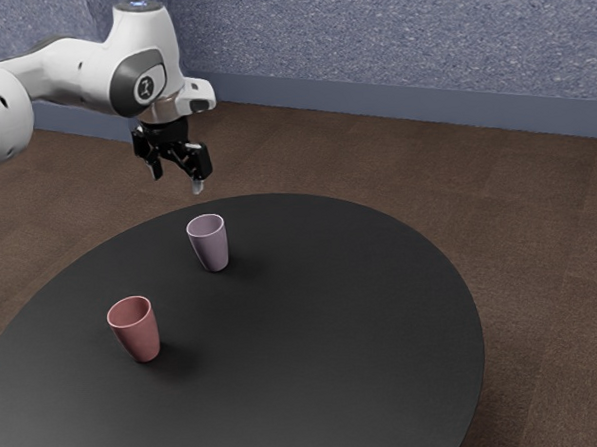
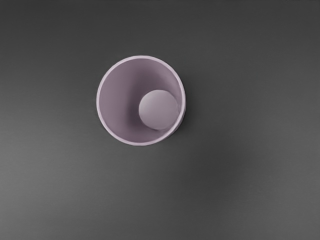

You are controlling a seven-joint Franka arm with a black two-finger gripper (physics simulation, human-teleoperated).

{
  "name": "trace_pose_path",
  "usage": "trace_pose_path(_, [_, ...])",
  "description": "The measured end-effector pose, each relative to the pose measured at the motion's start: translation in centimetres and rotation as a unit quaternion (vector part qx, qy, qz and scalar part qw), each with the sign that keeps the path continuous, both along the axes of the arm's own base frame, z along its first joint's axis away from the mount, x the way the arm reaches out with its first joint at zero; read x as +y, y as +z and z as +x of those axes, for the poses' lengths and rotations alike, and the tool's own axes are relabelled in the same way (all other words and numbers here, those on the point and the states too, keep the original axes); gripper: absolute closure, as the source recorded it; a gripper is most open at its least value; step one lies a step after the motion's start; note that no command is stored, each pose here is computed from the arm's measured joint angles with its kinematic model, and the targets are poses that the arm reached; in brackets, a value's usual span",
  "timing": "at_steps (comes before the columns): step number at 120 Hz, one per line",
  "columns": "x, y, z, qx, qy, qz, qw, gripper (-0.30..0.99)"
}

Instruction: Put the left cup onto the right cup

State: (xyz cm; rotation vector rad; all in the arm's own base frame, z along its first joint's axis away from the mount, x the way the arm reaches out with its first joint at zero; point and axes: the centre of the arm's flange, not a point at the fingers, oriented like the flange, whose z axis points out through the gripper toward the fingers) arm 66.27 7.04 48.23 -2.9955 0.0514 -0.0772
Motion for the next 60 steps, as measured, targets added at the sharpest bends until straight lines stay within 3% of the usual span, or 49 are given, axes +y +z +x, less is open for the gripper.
trace_pose_path(60, [-0.6, -4.1, 2.6, -0.005, -0.026, -0.026, 0.999, 0.0])
